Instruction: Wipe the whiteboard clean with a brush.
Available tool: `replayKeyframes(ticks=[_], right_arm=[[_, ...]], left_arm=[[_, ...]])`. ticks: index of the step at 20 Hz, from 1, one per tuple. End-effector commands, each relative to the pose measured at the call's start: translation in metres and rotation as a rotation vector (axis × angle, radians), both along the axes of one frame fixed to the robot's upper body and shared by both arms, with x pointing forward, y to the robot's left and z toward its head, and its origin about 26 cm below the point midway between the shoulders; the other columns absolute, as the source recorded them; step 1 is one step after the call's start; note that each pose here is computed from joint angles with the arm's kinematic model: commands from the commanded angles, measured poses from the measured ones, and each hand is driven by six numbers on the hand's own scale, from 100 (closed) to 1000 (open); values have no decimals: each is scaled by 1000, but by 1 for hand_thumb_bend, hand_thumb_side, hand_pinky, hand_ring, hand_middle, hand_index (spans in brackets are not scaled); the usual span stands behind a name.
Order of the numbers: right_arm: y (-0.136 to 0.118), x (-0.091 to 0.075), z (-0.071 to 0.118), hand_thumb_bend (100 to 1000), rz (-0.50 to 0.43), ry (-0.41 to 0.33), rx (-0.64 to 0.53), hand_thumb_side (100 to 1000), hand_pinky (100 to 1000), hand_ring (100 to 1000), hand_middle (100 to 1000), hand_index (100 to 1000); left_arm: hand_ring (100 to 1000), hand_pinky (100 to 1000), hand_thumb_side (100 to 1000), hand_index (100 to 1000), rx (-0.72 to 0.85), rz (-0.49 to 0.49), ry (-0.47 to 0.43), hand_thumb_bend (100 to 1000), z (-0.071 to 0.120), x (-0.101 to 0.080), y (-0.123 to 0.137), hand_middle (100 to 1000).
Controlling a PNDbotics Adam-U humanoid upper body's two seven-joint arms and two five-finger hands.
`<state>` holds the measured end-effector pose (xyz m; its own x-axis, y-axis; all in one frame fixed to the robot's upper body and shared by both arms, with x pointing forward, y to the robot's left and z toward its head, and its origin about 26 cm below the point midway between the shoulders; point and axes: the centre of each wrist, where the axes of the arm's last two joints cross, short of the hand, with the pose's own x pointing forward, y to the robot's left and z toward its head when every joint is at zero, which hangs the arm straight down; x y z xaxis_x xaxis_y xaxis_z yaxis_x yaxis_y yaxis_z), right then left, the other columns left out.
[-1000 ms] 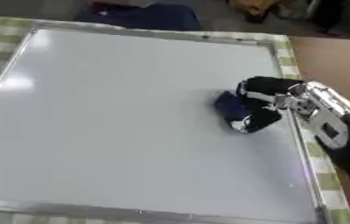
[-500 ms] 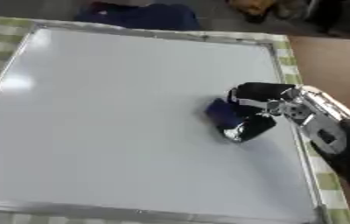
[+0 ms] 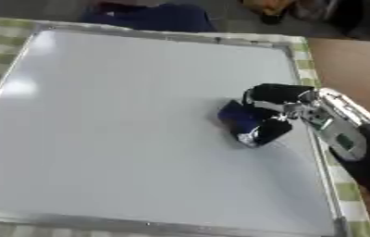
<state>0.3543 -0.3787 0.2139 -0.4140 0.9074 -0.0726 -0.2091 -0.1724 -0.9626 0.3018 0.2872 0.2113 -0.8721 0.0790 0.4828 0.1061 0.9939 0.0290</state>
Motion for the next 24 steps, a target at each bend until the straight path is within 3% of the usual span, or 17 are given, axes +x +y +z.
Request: replayKeyframes(ticks=[1,13,18,24], right_arm=[[-17,1,15,100,-61,-53,-30,585,205,310,153,285],[-55,6,12,100,-234,-110,-24,581,204,312,155,289],[-60,6,19,100,-255,-158,-23,583,201,307,152,288],[-60,6,19,100,-256,-165,-15,584,199,304,150,288]], left_arm=[[633,540,999,536,17,5,-37,100,9,-3,2,589],[632,540,1000,534,20,5,-50,100,11,-3,1,589],[631,539,1000,534,22,4,-52,100,11,-2,1,589],[631,540,1000,534,23,3,-49,100,11,-2,1,590]])
